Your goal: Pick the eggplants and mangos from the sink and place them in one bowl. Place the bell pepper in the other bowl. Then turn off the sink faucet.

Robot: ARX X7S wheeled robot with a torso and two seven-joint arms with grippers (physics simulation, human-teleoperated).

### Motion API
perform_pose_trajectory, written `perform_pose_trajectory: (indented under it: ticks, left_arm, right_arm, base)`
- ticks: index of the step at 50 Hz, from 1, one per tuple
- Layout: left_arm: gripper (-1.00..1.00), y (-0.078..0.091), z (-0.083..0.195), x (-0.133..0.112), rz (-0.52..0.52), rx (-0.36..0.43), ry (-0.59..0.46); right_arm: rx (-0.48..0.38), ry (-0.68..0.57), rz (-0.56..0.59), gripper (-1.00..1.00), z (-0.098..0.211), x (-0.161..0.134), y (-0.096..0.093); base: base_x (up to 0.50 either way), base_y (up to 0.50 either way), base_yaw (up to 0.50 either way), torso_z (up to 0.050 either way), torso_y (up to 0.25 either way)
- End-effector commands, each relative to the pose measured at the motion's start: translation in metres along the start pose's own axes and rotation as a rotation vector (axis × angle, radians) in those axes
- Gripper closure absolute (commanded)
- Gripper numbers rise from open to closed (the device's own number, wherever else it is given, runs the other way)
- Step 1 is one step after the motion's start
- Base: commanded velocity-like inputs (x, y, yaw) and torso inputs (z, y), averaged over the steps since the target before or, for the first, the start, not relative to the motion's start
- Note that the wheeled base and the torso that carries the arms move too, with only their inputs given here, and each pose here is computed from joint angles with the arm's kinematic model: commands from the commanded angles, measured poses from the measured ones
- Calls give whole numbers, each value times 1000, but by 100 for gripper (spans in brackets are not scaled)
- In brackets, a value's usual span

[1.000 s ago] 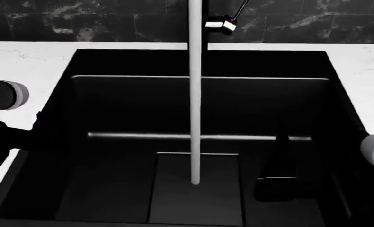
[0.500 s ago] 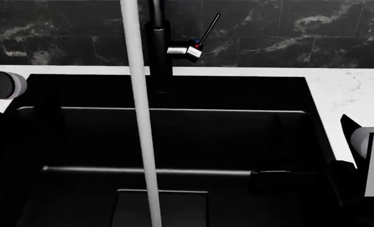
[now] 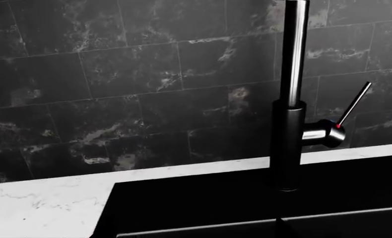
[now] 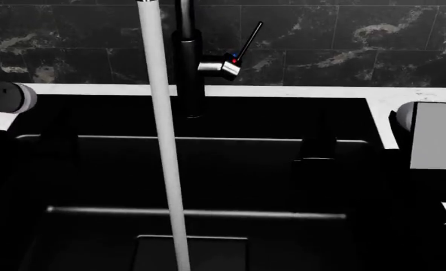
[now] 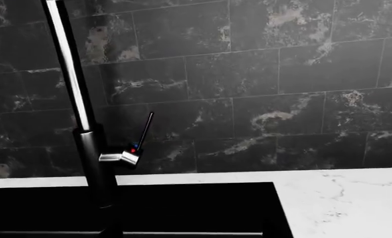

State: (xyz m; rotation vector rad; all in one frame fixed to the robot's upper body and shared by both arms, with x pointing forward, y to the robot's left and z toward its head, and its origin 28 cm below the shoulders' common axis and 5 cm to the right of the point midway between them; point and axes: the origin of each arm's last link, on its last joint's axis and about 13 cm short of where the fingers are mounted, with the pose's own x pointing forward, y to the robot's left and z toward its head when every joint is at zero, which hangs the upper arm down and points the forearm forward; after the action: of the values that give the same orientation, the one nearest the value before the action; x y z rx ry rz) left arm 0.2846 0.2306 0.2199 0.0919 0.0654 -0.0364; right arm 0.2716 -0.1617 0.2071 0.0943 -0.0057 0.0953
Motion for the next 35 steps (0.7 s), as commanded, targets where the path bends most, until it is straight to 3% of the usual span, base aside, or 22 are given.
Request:
perform_pose_trajectory:
  ticks: [1,3,8,10,14,21,28,35]
  left_arm:
    - [-100,1,0,12,13,-11,13]
    - [-100,0,3,14,14,-25,16]
    - [-100,-2,16,50,39,-59,25]
    - [-100,-8,23,58,11,-117,52]
    - [-100,-26,29,77,-13,-62,52]
    - [-100,-46,35,118,1,-99,48]
    - [-100,-47,39,124,26,-74,48]
    - [-100,-36,30,125,75,-38,36]
  right_arm:
    - [10,32,4,-100,1,34,-5]
    - [11,32,4,-100,1,36,-5]
    - [29,16,19,-100,4,49,-6]
    - [32,23,24,-100,3,49,-6]
    - [28,23,36,-100,7,49,-5]
    - [20,34,44,-100,0,42,-8]
    - [26,29,52,-100,4,44,-6]
    - [3,58,61,-100,4,41,-6]
  base:
    - [0,0,0,0,0]
    - [0,0,0,0,0]
    - [0,0,0,0,0]
    - [0,0,0,0,0]
    - [0,0,0,0,0]
    - [0,0,0,0,0]
    - [0,0,0,0,0]
    - [0,0,0,0,0]
